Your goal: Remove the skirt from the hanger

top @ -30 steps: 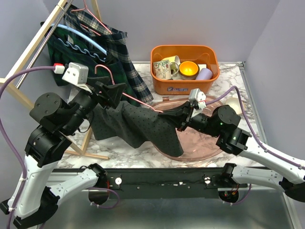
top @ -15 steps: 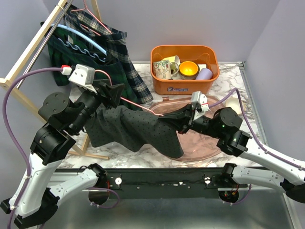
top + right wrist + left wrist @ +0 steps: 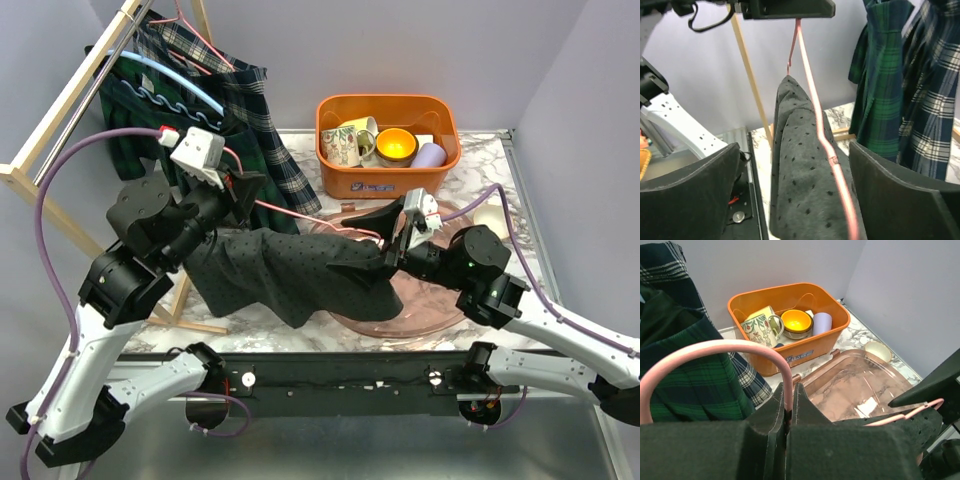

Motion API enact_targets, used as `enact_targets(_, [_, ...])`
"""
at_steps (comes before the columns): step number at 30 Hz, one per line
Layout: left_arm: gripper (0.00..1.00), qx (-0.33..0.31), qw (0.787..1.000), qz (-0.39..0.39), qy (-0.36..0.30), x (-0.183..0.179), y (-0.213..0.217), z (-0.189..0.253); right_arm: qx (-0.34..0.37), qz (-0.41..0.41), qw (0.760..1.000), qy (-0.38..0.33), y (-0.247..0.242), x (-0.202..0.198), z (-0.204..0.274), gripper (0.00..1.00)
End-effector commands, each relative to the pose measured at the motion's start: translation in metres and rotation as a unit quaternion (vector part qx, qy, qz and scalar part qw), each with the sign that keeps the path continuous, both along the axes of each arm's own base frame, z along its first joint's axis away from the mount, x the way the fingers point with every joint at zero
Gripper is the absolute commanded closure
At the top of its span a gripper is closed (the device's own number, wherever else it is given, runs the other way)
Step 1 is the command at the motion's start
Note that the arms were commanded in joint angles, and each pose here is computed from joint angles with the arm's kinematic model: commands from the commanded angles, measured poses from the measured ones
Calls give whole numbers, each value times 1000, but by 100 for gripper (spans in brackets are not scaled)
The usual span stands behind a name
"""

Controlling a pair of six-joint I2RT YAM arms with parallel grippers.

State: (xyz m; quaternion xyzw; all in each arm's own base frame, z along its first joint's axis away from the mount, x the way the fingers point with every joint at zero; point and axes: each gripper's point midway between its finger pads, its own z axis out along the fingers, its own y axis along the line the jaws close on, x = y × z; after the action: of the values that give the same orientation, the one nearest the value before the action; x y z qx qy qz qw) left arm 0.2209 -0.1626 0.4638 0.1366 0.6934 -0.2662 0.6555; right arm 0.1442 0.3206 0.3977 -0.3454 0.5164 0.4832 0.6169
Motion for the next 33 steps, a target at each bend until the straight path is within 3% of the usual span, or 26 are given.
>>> enact_targets(1, [100,-41,999,15,-22,-2,6,38,-16,-12,999,37,-11,-3,-19,0])
enact_targets(5, [100,-53,998,23,-29,-3,10,49,-35,-26,997,56,-24,-6,-46,0])
enact_targets(8, [100,-59,998,24,-29,-2,10,52,-38,-31,997,58,-33,-9,-52,9])
enact_targets(11, [100,-65,997,28,-30,-1,10,54,-45,-45,996,65,-35,-5,-58,30])
enact_targets(12, [100,-67,997,28,-32,-1,11,55,-49,-52,995,69,-37,-2,-61,43])
enact_targets(15, [100,-67,997,27,-31,0,9,56,-53,-78,992,82,-41,5,-67,55])
enact_targets(23, [100,-66,996,49,-39,6,15,63,-54,-157,977,134,-64,22,-73,50])
enact_targets(27, [100,-69,995,54,-43,9,15,64,-56,-157,976,139,-65,21,-74,74])
enact_targets(29, [100,-67,995,57,-42,12,14,62,-58,-165,974,142,-66,23,-74,78])
enact_targets(31, [100,-66,995,59,-41,15,12,62,-60,-184,970,148,-72,28,-75,74])
enact_targets(33, [100,-63,995,61,-39,17,12,61,-60,-199,966,154,-76,31,-75,44])
